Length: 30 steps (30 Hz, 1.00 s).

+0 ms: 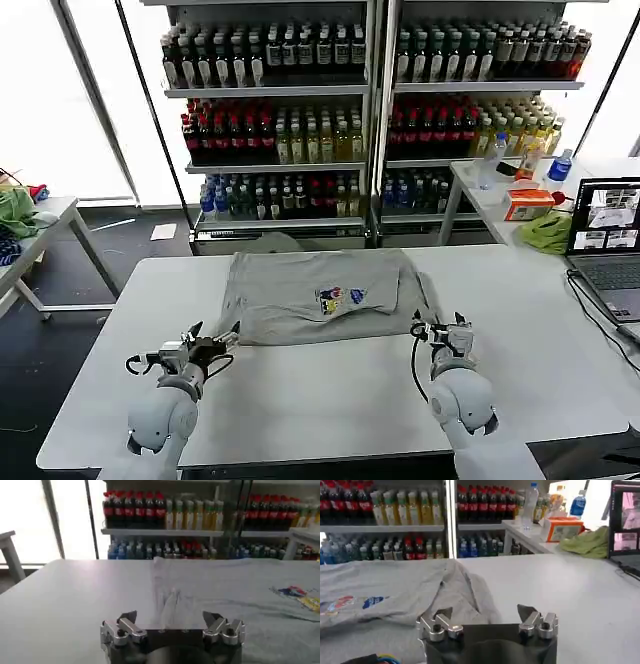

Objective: Fold and organize the clothes.

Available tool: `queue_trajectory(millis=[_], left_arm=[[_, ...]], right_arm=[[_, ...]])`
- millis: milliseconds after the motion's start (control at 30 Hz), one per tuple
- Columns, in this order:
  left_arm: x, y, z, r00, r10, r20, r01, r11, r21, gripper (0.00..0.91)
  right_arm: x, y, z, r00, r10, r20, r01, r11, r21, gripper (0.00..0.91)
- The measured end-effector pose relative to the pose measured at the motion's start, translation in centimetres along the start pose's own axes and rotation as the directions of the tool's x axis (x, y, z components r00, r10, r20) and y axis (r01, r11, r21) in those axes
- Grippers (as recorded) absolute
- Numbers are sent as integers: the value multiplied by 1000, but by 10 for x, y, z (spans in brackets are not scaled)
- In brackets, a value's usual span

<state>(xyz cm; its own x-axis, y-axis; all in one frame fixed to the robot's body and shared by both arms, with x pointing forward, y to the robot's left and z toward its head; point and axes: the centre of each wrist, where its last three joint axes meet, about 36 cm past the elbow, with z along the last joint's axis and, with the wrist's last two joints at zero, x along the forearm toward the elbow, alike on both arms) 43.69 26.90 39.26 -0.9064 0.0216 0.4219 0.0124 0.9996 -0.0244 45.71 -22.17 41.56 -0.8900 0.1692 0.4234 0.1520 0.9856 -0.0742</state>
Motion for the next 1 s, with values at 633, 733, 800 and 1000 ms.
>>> queue_trajectory(millis=[633, 733, 800, 1000], left_arm=[[-3, 0, 8, 1000, -4, -30, 4, 1000, -12, 907], [-3, 0, 9, 999, -4, -36, 3, 1000, -17, 887], [-3, 0, 10, 999, -4, -42, 3, 1000, -22, 846], [-3, -1, 14, 998, -4, -62, 3, 1000, -27, 40]], right_arm=[[-9, -2, 14, 999, 7, -50, -7, 1000, 5, 907], [-11, -1, 16, 998, 7, -60, -7, 1000, 3, 907], [-11, -1, 18, 998, 7, -66, -7, 1000, 3, 907], [-13, -3, 24, 997, 8, -75, -7, 1000, 5, 635]])
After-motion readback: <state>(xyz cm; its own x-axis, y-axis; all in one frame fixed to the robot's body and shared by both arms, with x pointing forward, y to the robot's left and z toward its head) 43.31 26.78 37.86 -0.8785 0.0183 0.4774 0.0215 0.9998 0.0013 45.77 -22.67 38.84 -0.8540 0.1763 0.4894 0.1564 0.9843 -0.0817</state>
